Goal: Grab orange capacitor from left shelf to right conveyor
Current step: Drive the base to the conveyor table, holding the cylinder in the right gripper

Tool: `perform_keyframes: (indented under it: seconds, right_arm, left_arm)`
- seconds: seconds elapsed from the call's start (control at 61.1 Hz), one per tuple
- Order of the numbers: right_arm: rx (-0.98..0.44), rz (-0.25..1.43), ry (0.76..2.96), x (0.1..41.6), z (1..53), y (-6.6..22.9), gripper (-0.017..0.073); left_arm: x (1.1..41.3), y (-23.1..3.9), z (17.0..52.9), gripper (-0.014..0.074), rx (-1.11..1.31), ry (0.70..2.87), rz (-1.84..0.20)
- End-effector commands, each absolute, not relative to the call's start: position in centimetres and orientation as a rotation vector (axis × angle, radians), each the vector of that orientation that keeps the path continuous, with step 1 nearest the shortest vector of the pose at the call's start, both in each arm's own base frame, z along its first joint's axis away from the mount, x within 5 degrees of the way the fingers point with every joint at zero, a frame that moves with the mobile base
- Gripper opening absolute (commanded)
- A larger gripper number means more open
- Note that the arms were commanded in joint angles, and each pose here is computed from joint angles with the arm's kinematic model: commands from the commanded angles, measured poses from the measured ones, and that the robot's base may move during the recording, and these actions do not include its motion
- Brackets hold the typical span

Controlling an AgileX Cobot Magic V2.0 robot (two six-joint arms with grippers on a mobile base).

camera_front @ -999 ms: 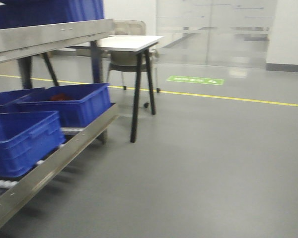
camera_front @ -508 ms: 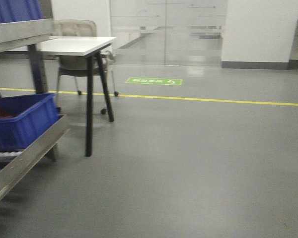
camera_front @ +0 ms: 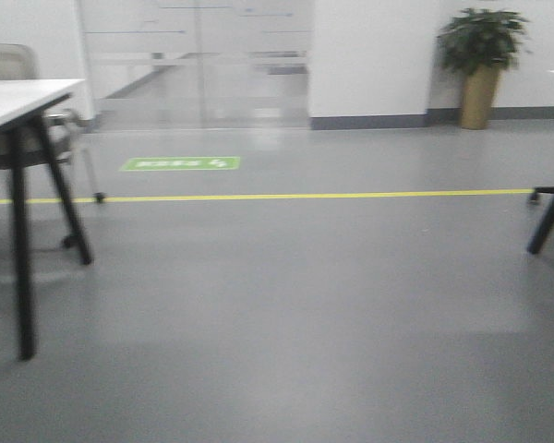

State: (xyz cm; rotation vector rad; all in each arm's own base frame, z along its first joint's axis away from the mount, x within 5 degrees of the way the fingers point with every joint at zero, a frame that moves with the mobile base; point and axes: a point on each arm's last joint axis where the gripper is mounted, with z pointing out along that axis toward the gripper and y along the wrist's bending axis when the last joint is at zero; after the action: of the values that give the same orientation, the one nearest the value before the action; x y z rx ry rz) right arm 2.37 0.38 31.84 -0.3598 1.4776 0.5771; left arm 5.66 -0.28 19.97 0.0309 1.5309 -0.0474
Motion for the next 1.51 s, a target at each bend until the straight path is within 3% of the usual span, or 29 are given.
perform_keyframes:
  seconds: [0.0,1.491]
  right_arm:
    - [-0.369,0.589,1.365,2.08,33.47,0.40,0.0050]
    - [-0.369,0.589,1.365,2.08,33.47,0.40,0.0050]
  left_arm:
    - [5.64,-0.29,20.04,-0.0126,0.028,1.461,-0.052]
    - [5.64,-0.29,20.04,-0.0126,0.028,1.461,-0.052]
